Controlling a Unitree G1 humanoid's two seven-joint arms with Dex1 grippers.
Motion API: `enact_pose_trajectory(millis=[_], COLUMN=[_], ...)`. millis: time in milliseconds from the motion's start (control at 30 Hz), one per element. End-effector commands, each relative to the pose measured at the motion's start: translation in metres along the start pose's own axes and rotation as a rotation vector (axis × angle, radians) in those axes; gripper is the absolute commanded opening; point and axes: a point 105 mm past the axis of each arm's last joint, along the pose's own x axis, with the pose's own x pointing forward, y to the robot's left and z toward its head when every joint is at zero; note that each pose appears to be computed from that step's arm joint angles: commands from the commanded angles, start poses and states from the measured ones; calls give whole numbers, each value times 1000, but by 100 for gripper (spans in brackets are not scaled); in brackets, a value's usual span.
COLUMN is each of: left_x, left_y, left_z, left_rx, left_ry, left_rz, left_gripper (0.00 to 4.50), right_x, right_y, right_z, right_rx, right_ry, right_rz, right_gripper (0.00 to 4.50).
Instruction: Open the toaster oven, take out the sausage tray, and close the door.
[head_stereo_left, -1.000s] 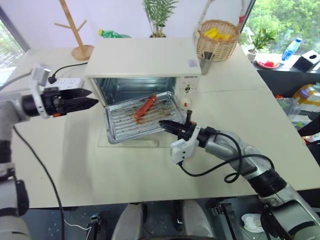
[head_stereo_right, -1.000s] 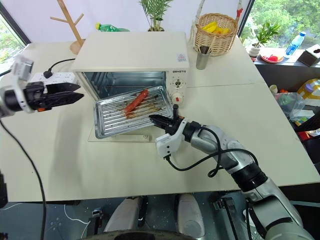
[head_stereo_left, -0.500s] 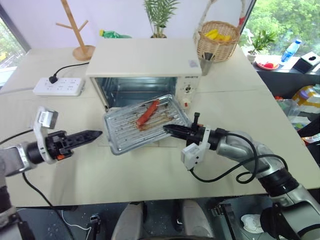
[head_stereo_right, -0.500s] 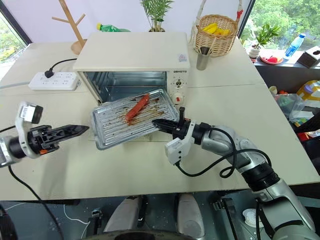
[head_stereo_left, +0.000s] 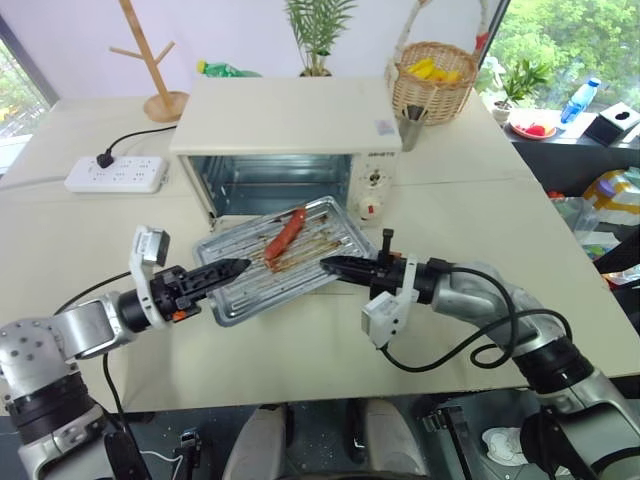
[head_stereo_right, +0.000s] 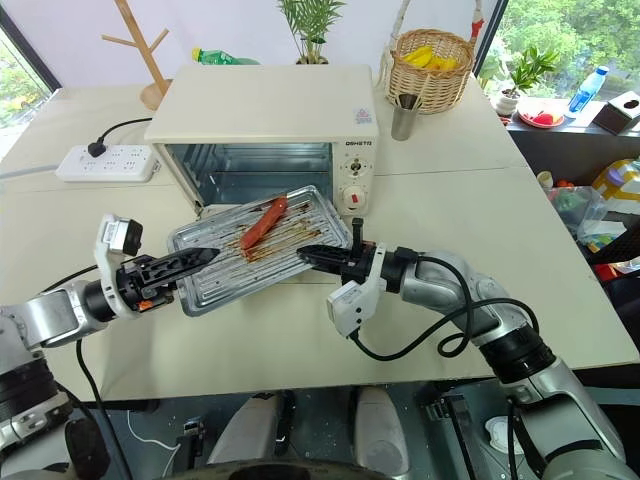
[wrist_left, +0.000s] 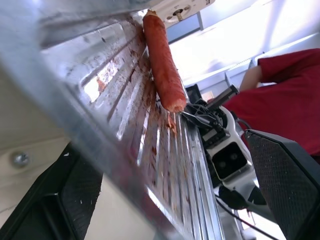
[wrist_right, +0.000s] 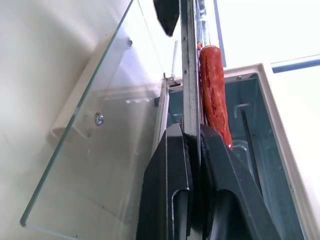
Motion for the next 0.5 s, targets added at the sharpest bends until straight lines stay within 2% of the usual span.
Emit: enact_pose_trajectory(millis=[33,133,233,267,467,500], left_x=[3,5,5,5,3,4], left_y=[-7,-6,-6,-7,-11,-12], left_z=[3,4,4,4,4,4], left_rx=[1,-23,-36,-40,-82,-88], left_ry=[-19,-29,-37,-38,-55,-53], left_rz=[-33,-24,-18,-17,-18,-17], left_gripper=[450,450,372,334,32,2], right_x=[-1,-1,-2,-2,-4,-4], right_y=[-19,-19,-18,-18,-19,-20], right_z=[8,7,6,5,3,2], right_rx=[-33,-34,-35,-36,-45,-48], right_ry=[-27,-20,-12,-10,4,7], right_rz=[-72,-72,-70,-70,-74,-76], right_gripper=[4,4,0,0,0,0])
